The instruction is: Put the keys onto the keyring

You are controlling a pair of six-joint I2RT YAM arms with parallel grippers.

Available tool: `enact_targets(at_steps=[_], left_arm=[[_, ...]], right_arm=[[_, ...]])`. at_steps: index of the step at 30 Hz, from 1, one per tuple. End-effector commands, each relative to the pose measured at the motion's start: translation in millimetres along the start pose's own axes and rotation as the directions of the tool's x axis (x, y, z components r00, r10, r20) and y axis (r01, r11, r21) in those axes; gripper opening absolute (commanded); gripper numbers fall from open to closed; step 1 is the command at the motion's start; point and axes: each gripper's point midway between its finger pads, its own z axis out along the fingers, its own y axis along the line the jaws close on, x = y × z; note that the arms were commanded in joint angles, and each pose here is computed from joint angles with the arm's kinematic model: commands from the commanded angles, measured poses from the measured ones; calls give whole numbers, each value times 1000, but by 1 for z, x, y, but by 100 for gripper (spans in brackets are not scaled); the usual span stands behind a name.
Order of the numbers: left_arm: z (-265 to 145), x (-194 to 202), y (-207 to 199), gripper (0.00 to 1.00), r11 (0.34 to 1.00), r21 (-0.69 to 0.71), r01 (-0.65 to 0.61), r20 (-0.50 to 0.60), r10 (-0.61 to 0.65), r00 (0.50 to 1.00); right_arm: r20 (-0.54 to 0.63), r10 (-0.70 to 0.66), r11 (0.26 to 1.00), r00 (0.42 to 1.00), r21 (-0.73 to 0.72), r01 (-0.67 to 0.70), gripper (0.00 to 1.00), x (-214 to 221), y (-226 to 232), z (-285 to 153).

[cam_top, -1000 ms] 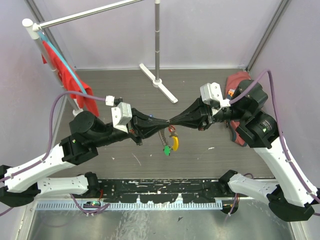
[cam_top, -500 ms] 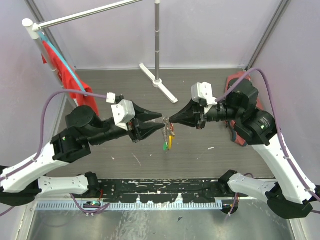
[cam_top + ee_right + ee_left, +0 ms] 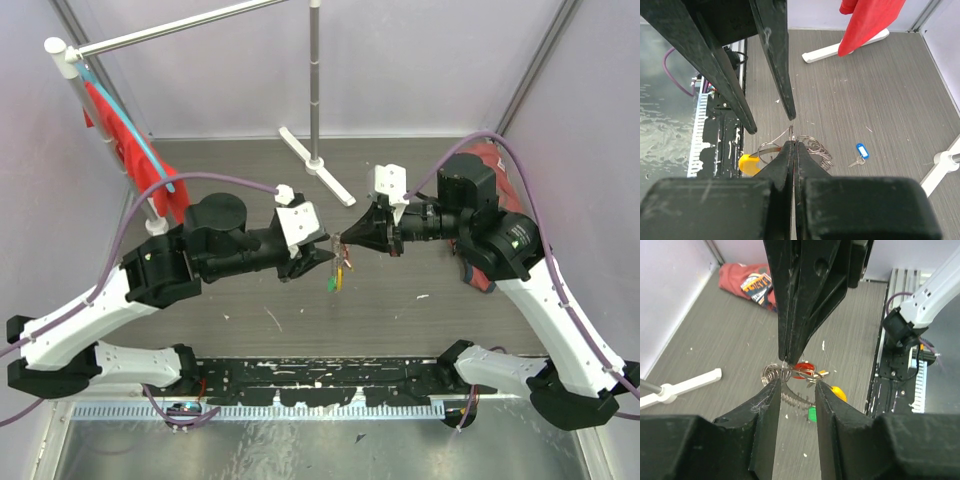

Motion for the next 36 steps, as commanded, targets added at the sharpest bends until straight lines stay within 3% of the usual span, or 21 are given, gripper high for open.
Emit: enact_targets(at_steps=[1,13,25,36], left_arm=[[-4,2,1,40,999,4,-35,-43,35,998],[2,4,3,34,1000,1,-21,-48,21,999],[1,-12,7,36,997,51,56,41,-59,997],[6,-12,-1,33,990,120,70,42,-76,996]], right_arm=[[59,-85,996,995,19,84,1,-23,2,-10],[68,-94,995,993,-25,96,1,-22,12,-12],[62,-89,995,994,-46,91,1,-20,15,-11],[63,-88,994,994,-61,92,1,-18,17,-10]])
